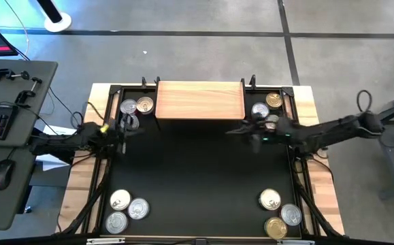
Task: Stack canned seafood by type on shelf
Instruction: Put the bottom right blue tuna can on the shelf
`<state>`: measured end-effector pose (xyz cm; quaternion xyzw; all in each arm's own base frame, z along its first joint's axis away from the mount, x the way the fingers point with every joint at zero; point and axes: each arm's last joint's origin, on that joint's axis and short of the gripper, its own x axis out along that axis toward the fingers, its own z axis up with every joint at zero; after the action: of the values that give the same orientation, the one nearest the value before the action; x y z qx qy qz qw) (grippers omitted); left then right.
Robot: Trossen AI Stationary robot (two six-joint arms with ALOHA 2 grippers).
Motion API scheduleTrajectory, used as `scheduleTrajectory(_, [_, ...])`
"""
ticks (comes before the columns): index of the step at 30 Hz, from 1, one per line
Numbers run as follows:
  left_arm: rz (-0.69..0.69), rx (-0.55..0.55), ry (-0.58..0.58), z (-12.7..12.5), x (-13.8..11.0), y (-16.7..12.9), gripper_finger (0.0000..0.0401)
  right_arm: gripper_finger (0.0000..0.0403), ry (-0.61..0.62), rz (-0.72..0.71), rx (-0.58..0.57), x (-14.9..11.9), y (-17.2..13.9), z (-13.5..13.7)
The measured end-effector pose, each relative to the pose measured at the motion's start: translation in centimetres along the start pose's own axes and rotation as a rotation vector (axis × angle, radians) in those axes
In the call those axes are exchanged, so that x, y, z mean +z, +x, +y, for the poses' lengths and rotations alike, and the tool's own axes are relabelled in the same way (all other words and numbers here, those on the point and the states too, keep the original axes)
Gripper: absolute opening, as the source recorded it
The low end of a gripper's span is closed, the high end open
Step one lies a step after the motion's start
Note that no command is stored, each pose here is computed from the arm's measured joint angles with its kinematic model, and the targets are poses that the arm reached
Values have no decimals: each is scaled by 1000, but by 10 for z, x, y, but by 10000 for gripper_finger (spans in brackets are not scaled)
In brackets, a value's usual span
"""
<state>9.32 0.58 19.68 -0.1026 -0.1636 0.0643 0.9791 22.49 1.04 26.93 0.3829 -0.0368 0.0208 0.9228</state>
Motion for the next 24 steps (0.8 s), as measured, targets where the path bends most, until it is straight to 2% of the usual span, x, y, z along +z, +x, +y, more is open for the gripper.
scheduleTrajectory(4, [-256, 75, -343, 1, 22, -2, 0, 0, -3, 292, 100, 1, 34, 4])
scheduleTrajectory(7, [-359, 55, -446, 0, 30, -2, 0, 0, 17, 439, 173, 2, 47, 15])
scheduleTrajectory(9, [-426, 22, -537, -1, 36, -1, 0, 0, 27, 506, 182, 4, 50, 25])
scheduleTrajectory(12, [-412, 46, -632, -2, 37, 10, 0, 0, 47, 613, 153, 4, 45, 38])
scheduleTrajectory(16, [-270, 84, -604, -9, 39, 41, 0, 0, 119, 759, 25, -8, 25, 54])
scheduleTrajectory(21, [9, -43, -350, -26, 27, 99, 0, 0, 346, 1072, -343, -59, -10, 55])
scheduleTrajectory(24, [118, -80, -297, -31, 15, 138, 0, 0, 469, 1210, -535, -92, -36, 60])
